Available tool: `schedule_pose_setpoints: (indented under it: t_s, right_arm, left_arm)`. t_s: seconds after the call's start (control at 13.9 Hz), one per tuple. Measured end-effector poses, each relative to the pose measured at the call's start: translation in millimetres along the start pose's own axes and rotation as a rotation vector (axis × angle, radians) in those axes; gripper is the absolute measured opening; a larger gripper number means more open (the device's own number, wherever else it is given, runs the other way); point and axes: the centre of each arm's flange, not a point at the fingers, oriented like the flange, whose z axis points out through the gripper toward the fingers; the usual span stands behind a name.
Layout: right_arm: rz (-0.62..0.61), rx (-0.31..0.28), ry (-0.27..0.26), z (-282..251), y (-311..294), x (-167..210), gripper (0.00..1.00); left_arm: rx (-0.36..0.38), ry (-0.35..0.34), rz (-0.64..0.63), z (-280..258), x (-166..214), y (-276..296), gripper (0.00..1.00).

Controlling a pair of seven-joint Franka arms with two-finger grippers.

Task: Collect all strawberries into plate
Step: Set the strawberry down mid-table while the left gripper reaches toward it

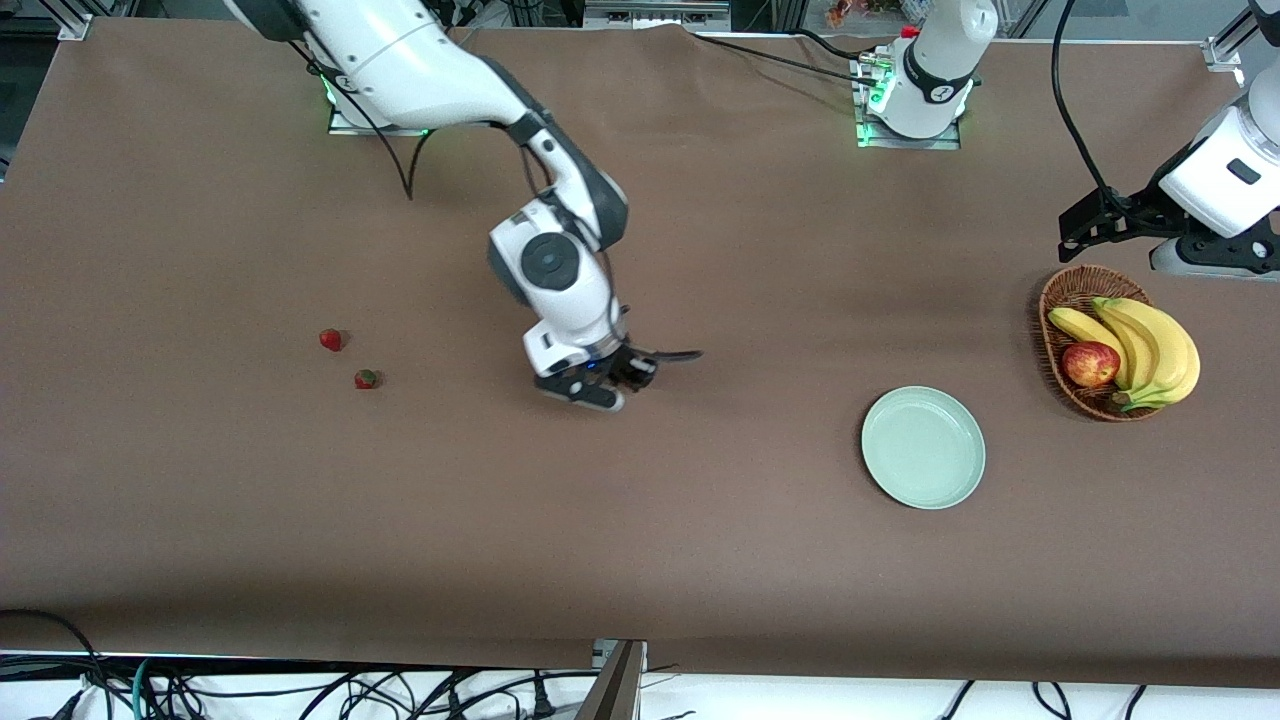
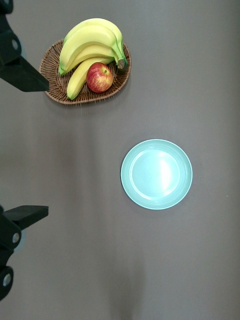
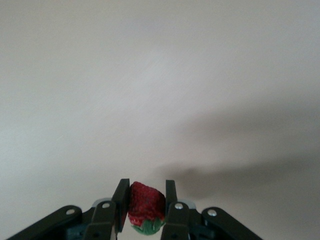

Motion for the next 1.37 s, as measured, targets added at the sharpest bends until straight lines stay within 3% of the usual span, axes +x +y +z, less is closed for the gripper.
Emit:
schedule_pose_setpoints:
  t_s: [0.29,0.58,0.72,0.86,1.01,1.08,1.37]
  right_arm:
    - [0.078,0.097,0.002,31.9,-45.4,-62.1,0.33]
    - [0.082,0.140,0.012,50.6,-51.8,-66.6,0.33]
    - [0.076,0.148,0.026,48.5,-52.7,-61.2,0.48]
    - [0.072,0.155,0.060,36.7,-52.7,-37.6,0.71]
    - [0.045,0.106,0.076,15.4,-43.1,5.1,0.92]
    - [0.003,0.045,0.064,0.3,-32.4,31.0,1.00]
    - [-0.250,-0.202,-0.081,-71.7,33.5,121.5,1.00]
  left_arm:
    - [0.000,-0.002,0.000,0.1,-0.2,-0.1,1.00]
    - [0.000,-0.032,0.003,4.8,-1.7,-0.1,1.00]
    - [-0.001,-0.075,0.008,16.3,-0.2,0.3,1.00]
    - [-0.004,-0.176,0.010,40.6,1.1,0.6,1.00]
    - [-0.007,-0.276,0.016,75.1,8.4,1.6,1.00]
    - [-0.016,-0.302,0.020,91.3,14.6,3.7,1.00]
    - [-0.154,-0.272,0.040,147.2,50.2,41.9,1.00]
